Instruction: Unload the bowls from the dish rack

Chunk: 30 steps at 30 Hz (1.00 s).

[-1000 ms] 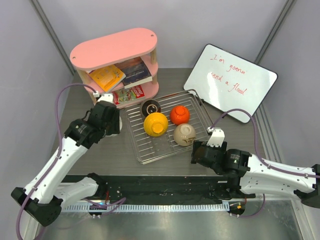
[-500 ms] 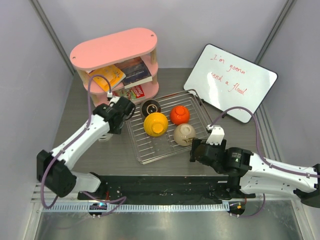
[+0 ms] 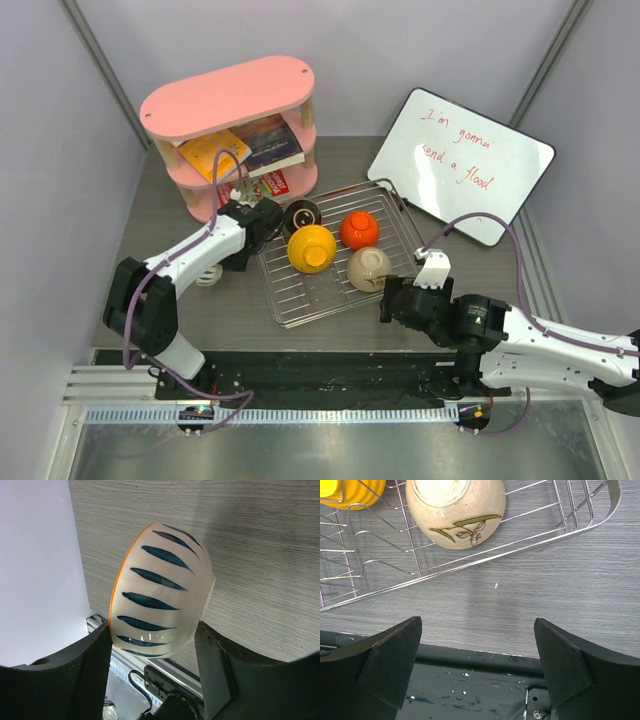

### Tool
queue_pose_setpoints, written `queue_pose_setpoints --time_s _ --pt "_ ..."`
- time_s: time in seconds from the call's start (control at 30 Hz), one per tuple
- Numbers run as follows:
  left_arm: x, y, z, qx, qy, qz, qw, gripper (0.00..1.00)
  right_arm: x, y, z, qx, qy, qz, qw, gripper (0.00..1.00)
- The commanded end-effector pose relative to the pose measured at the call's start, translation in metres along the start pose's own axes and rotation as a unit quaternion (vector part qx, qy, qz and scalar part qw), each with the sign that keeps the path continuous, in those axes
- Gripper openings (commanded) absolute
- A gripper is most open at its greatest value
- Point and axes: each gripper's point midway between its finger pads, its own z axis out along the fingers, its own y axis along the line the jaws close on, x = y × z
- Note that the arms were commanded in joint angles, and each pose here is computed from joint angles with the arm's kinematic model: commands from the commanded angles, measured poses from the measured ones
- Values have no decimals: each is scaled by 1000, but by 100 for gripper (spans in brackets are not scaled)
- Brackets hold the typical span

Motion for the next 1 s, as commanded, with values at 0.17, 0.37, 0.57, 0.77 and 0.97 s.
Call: queue_pose_setpoints --time_s 0.17,0.37,0.57,0.77,0.97 --pt "2 -5 19 -42 15 21 999 0 -14 7 -8 -18 -16 13 1000 100" --pt "9 -20 29 -32 35 32 998 6 -13 6 -8 -19 -16 20 999 100" --pt "14 -31 30 -4 50 43 998 26 -12 5 -7 -15 -14 17 1000 100" --pt "22 -41 33 8 74 63 995 46 -11 5 -7 -14 -14 17 1000 100" --pt "31 -56 35 24 95 97 990 64 -17 9 -12 -24 -20 27 999 100"
